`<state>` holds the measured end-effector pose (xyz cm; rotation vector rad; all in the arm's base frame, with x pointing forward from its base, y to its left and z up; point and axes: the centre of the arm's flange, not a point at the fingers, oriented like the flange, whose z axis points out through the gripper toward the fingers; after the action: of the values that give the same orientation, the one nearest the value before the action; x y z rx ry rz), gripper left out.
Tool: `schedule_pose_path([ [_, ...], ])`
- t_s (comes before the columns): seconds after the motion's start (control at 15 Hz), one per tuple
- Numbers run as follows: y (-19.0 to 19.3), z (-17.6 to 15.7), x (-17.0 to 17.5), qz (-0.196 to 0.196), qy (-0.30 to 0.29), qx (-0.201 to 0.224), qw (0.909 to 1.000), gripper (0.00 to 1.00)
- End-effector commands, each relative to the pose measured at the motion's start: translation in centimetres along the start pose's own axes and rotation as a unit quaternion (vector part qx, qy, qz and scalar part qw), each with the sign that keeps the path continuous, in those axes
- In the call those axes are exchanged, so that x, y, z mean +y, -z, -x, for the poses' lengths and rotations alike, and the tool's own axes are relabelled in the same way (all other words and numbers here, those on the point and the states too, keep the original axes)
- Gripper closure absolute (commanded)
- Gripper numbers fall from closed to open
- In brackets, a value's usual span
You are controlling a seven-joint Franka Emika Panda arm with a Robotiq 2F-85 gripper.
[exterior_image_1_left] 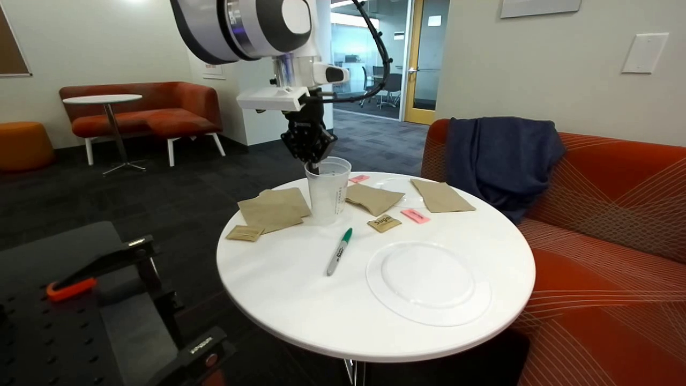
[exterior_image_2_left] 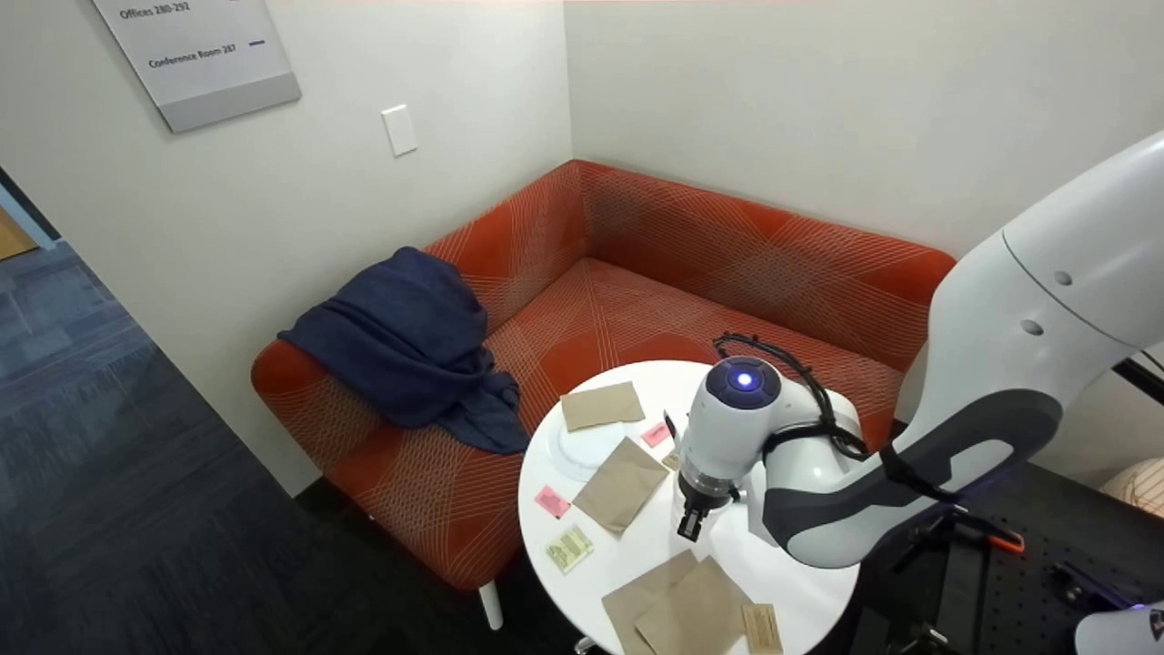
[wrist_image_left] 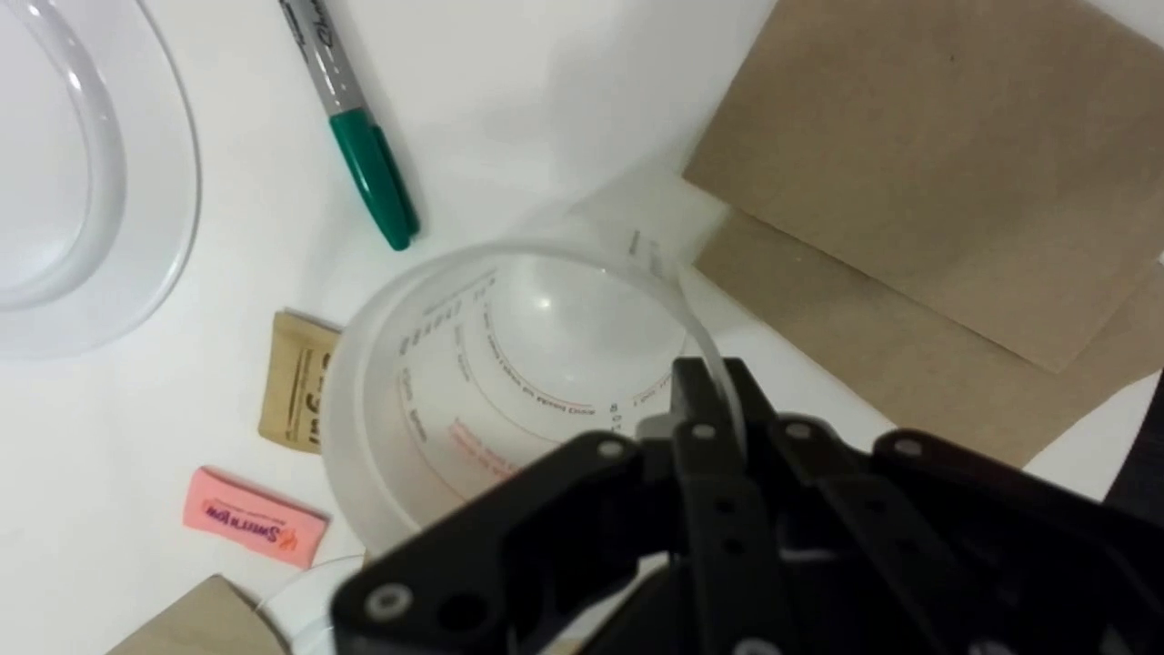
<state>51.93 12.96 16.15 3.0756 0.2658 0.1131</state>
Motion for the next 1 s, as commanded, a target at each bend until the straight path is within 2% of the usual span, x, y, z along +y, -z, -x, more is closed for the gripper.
schedule_pose_path([
  [0.0,-0.5,-0.4,-0.2,0.007,-0.011,0.011,0.9999,0.99],
  [0.07,-0.6,-0.4,-0.2,0.007,-0.011,0.011,0.9999,0.99],
  [0.13,-0.7,-0.3,-0.2,0.007,-0.011,0.01,0.9999,0.7],
  [0.27,-0.8,-0.3,-0.3,0.007,-0.011,0.008,0.9999,0.62],
  [0.8,0.6,0.4,-1.6,0.015,-0.004,0.014,0.9998,0.02],
  [0.93,1.4,0.5,-2.0,0.022,-0.013,0.018,0.9995,0.0],
])
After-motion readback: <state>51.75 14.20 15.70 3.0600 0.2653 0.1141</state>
